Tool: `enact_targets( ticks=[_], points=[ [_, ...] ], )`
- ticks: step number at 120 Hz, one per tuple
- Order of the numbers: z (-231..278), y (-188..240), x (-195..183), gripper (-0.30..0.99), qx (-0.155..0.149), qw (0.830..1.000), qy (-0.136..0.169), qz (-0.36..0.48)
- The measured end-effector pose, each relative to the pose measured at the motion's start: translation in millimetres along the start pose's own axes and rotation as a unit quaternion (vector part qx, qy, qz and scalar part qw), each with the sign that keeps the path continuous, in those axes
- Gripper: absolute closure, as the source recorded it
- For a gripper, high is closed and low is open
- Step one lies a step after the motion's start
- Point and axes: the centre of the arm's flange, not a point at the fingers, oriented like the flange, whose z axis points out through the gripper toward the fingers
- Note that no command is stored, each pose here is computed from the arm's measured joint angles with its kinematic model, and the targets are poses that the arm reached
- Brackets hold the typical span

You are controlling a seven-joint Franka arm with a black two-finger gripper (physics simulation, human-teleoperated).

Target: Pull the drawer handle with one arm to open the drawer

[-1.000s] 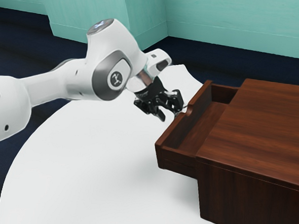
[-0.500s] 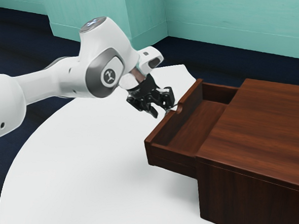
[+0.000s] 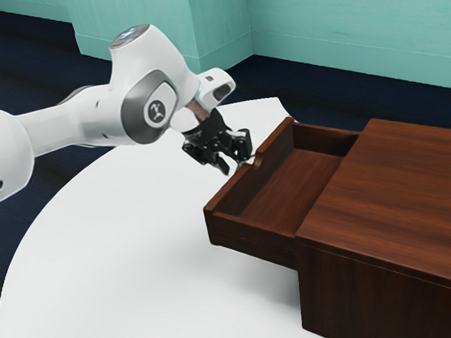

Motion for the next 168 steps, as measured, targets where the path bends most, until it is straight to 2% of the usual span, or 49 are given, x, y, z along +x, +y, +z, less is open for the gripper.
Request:
enact_targets(
  ticks=[49, 124, 168],
  points=[
    [-4.1, -18.3, 5.3, 0.37, 0.015, 1.0, 0.005, -0.002],
    [-8.5, -15.3, 3.0, 0.33, -0.001, 1.0, 0.005, 0.003],
    [-8.7, -21.0, -0.9, 0.3, 0.008, 1.0, 0.002, -0.005]
  ],
)
